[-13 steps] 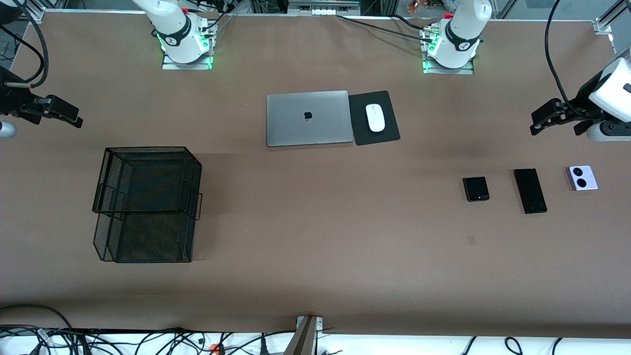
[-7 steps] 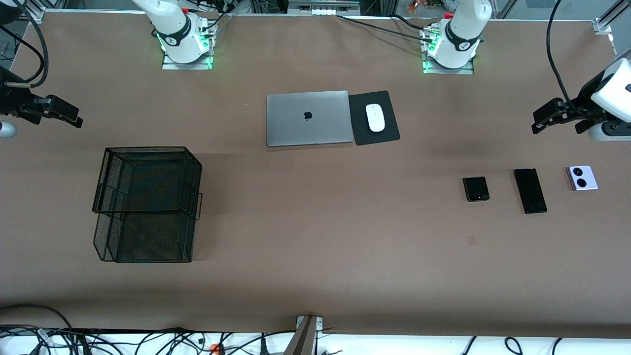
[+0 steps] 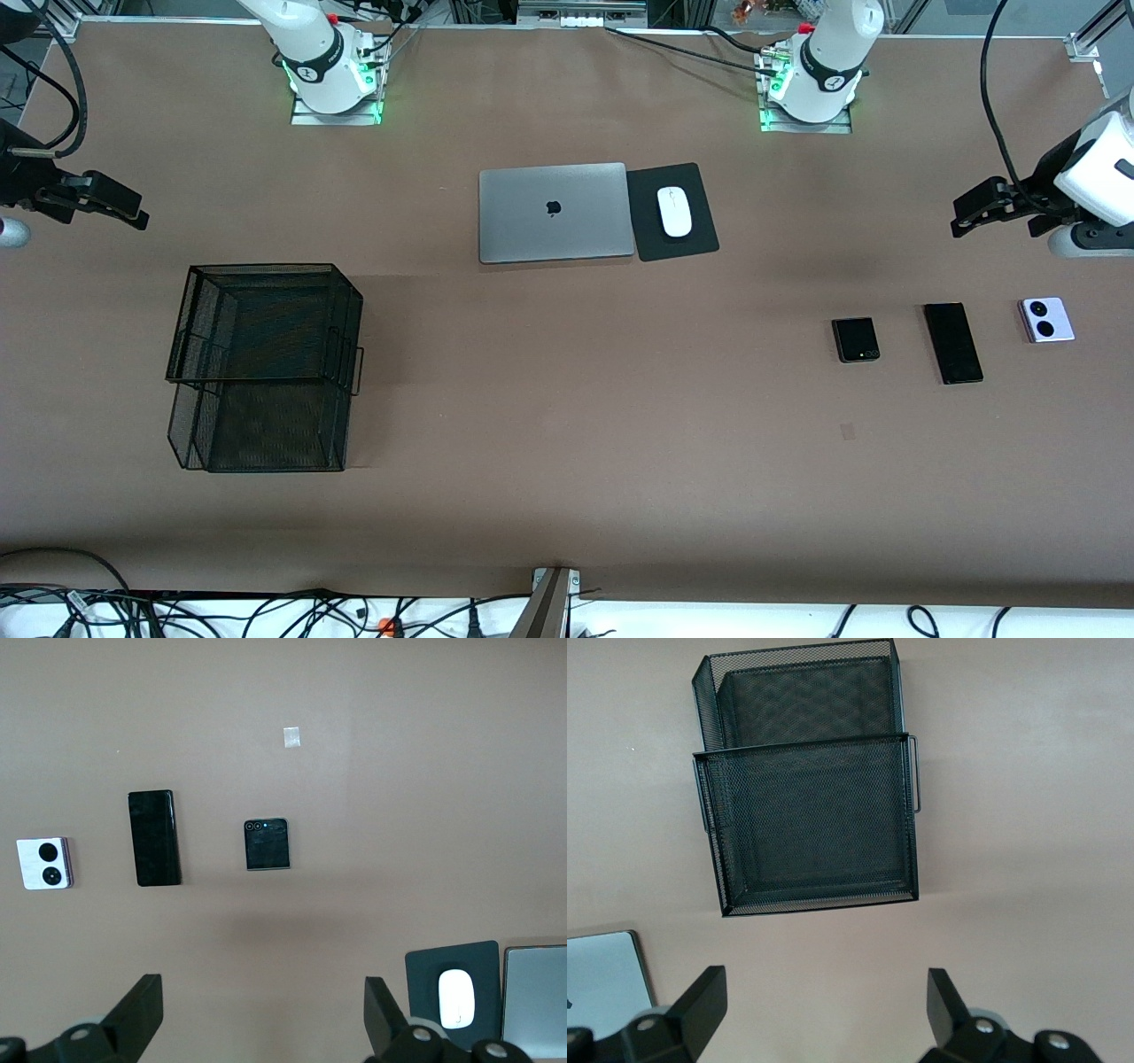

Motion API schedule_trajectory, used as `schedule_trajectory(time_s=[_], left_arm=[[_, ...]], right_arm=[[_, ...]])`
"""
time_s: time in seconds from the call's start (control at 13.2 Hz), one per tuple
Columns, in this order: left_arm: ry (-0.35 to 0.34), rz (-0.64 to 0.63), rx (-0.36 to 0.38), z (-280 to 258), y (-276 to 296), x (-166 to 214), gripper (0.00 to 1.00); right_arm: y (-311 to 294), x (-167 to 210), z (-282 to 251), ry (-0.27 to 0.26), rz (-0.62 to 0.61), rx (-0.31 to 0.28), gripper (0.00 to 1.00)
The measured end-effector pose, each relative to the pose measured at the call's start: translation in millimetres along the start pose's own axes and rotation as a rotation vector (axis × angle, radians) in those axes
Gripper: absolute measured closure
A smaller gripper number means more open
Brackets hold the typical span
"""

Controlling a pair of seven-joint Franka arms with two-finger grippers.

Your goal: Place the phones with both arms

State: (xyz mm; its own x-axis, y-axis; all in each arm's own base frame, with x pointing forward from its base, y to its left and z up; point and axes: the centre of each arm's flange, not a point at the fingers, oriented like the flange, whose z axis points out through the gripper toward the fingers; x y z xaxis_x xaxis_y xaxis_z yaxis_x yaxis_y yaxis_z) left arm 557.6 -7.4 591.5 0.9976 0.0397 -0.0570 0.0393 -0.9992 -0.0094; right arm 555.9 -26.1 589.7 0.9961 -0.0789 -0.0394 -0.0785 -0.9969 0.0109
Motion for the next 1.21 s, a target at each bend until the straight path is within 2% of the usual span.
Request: schedule_trajectory(time_s=[0.68, 1.06, 1.21], left_arm=[[-0.043, 0.005, 0.002, 19.0, 2.9, 9.7, 0.00], [-0.146, 0.008, 0.005, 79.6, 3.8, 35.4, 0.00], [-0.157, 0.005, 0.004, 120.2, 2.9, 57.3, 0.00]], right_arm=[[0.0, 0.0, 0.0, 0.000, 0.000, 0.000, 0.00], [-0.1, 0.0, -0.1, 0.000, 0.000, 0.000, 0.00], [-0.2, 0.1, -0.3, 0.001, 0.000, 0.000, 0.00]])
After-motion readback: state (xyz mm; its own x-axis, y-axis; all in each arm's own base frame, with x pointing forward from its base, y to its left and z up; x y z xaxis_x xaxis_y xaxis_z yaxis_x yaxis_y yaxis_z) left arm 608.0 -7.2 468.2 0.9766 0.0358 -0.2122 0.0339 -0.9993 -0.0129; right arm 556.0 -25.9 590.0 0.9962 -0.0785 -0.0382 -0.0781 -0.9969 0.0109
